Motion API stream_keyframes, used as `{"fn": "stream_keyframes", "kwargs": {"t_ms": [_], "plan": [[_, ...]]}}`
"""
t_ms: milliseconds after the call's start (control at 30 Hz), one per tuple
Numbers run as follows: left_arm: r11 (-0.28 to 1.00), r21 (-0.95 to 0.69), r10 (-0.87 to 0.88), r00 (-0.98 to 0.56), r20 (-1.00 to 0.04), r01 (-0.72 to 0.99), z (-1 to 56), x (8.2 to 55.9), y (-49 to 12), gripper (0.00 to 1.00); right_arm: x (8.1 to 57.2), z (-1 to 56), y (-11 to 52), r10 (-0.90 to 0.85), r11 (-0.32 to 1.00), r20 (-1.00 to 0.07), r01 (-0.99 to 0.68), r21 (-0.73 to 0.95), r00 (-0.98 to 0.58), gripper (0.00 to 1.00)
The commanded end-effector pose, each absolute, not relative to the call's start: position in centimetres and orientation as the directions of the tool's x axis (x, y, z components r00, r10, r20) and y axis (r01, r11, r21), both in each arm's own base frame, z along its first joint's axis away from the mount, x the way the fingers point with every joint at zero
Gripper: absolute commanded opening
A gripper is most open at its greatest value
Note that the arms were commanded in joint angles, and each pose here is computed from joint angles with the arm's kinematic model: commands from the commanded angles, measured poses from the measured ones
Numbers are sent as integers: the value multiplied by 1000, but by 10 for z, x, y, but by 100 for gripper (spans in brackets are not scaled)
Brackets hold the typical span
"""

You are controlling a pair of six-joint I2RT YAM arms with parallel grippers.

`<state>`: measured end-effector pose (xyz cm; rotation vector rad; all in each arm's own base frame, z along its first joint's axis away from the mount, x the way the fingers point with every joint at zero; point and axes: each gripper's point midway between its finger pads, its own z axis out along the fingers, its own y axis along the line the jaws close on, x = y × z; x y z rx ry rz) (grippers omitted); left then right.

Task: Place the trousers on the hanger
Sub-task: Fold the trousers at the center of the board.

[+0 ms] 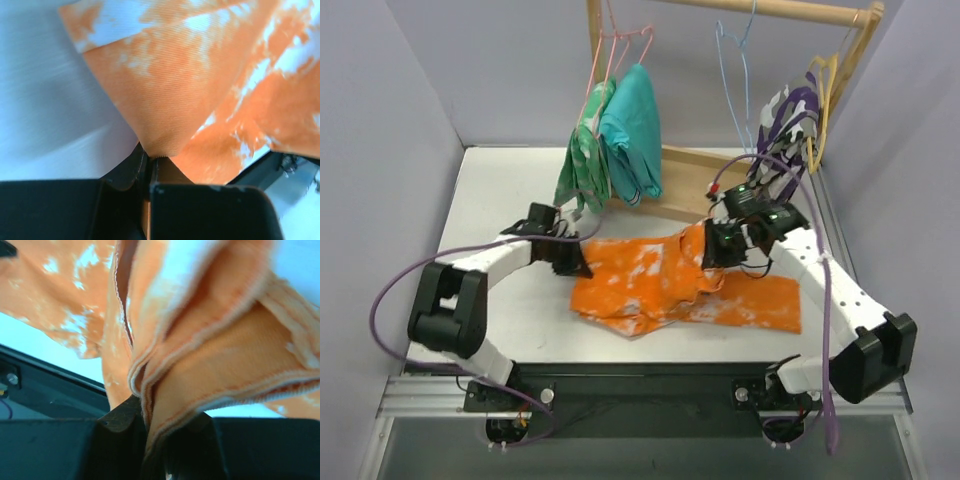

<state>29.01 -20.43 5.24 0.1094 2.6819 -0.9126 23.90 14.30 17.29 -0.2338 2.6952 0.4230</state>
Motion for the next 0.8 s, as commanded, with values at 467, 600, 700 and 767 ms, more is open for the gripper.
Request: {"fn": "stream_keyframes", "kwargs": {"t_ms": [467,600,700,767], "plan": [[935,-352,-175,-923,-343,-47,117,294,-71,88,233,316,263,-111,730,-598,-473,493,-794,0],[934,-347,-213,-915,-343,-87,118,301,-53,88,218,350,246,-76,678,-622,-497,541,-780,0],[932,-352,-215,-917,-335,-90,116,303,-51,88,216,360,225,-31,665,-614,-475,577,-789,0],[920,-384,-219,-915,-338,-78,114,307,-57,88,213,348,212,-40,689,-598,-456,564,-800,0]]}}
